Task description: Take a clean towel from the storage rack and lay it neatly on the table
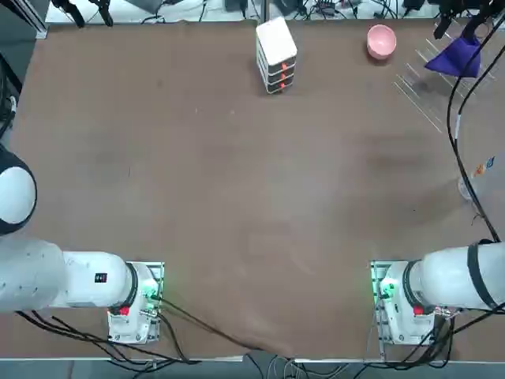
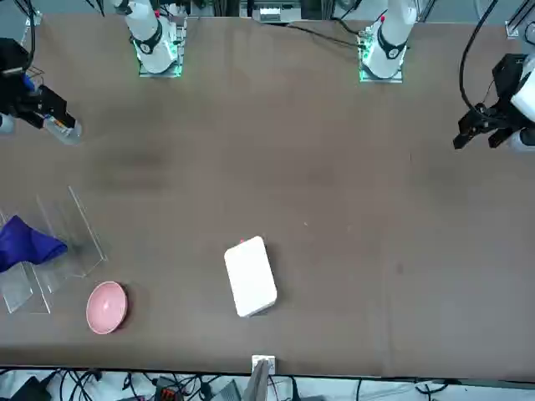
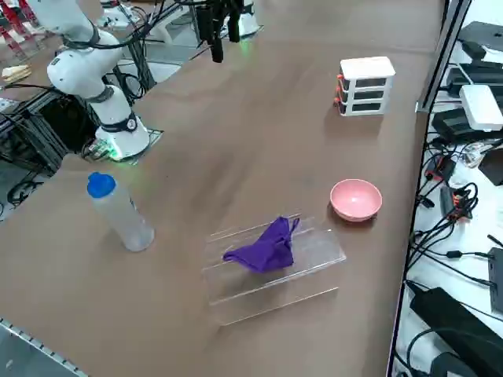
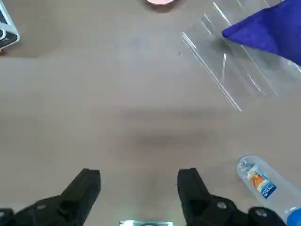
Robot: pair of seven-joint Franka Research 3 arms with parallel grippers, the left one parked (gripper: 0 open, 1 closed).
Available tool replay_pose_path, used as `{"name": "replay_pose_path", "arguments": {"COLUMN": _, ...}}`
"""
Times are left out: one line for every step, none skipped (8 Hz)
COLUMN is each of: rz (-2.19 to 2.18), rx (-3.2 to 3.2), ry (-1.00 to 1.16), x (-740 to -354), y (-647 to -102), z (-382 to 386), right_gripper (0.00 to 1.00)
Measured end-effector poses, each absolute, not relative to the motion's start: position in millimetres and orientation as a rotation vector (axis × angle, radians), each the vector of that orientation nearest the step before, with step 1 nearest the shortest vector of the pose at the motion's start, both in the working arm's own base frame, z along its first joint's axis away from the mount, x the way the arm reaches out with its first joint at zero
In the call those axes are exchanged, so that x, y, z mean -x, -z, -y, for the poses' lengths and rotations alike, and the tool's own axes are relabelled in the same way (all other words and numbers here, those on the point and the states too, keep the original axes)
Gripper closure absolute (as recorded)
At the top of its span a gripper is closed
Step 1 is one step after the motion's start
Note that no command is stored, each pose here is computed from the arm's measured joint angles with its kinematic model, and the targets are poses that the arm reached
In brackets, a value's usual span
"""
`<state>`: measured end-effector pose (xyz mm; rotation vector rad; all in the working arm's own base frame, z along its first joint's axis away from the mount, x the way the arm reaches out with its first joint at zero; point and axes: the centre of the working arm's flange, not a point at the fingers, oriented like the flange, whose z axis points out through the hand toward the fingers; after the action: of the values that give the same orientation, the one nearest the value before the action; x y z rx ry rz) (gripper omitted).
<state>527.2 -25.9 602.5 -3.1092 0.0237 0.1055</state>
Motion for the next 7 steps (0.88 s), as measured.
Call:
{"name": "replay_pose_path", "arguments": {"rz": -0.024, "rx": 3.109, "ry": -0.106, "x": -527.2, "y": -602.5, "z": 25.9, "right_gripper": 0.0}}
{"name": "replay_pose_path", "arguments": {"rz": -0.024, "rx": 3.109, "ry": -0.111, "x": -526.9, "y": -602.2, "z": 25.9, "right_gripper": 0.0}}
{"name": "replay_pose_path", "arguments": {"rz": -0.021, "rx": 3.108, "ry": -0.117, "x": -526.4, "y": -601.9, "z": 25.9, "right_gripper": 0.0}}
{"name": "replay_pose_path", "arguments": {"rz": -0.02, "rx": 3.107, "ry": -0.137, "x": -525.2, "y": -600.7, "z": 25.8, "right_gripper": 0.0}}
{"name": "replay_pose_path", "arguments": {"rz": -0.019, "rx": 3.103, "ry": -0.195, "x": -523.0, "y": -595.2, "z": 25.4, "right_gripper": 0.0}}
{"name": "replay_pose_path", "arguments": {"rz": -0.019, "rx": 3.106, "ry": -0.265, "x": -523.8, "y": -584.1, "z": 26.0, "right_gripper": 0.0}}
{"name": "replay_pose_path", "arguments": {"rz": -0.021, "rx": 3.138, "ry": -0.322, "x": -530.5, "y": -567.5, "z": 31.3, "right_gripper": 0.0}}
